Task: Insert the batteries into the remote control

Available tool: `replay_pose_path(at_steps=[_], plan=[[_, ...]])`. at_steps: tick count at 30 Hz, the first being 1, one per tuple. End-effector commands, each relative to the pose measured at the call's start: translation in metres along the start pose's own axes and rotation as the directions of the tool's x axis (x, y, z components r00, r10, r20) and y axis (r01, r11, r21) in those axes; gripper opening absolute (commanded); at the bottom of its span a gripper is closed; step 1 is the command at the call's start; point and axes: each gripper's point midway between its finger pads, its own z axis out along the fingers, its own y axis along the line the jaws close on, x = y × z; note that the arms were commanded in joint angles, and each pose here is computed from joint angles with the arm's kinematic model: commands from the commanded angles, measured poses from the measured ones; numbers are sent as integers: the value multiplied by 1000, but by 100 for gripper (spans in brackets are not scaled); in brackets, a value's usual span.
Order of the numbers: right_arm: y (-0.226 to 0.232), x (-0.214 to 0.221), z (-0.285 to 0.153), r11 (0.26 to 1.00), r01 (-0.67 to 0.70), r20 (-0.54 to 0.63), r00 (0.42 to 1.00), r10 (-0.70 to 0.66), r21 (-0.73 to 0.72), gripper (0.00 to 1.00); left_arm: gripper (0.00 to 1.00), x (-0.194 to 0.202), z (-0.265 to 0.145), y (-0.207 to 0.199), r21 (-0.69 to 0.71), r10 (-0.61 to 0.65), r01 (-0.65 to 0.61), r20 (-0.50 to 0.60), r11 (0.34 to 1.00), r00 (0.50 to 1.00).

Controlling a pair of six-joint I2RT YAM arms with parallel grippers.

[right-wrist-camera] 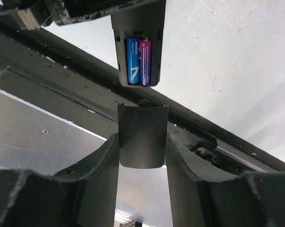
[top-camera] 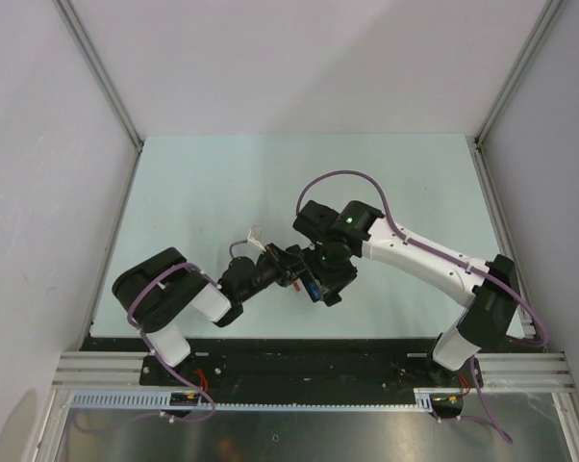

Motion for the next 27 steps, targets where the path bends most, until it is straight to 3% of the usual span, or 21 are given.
replay_pose_path(at_steps=[1, 27], plan=[[12, -16, -3, 999, 24, 48, 999, -22, -40, 0, 0, -19, -20, -103, 377, 48, -95, 131, 921, 990], [13, -36, 14, 998, -6, 50, 999, 9, -66, 0, 0, -10, -32, -120, 423, 61, -115, 138, 899, 989]])
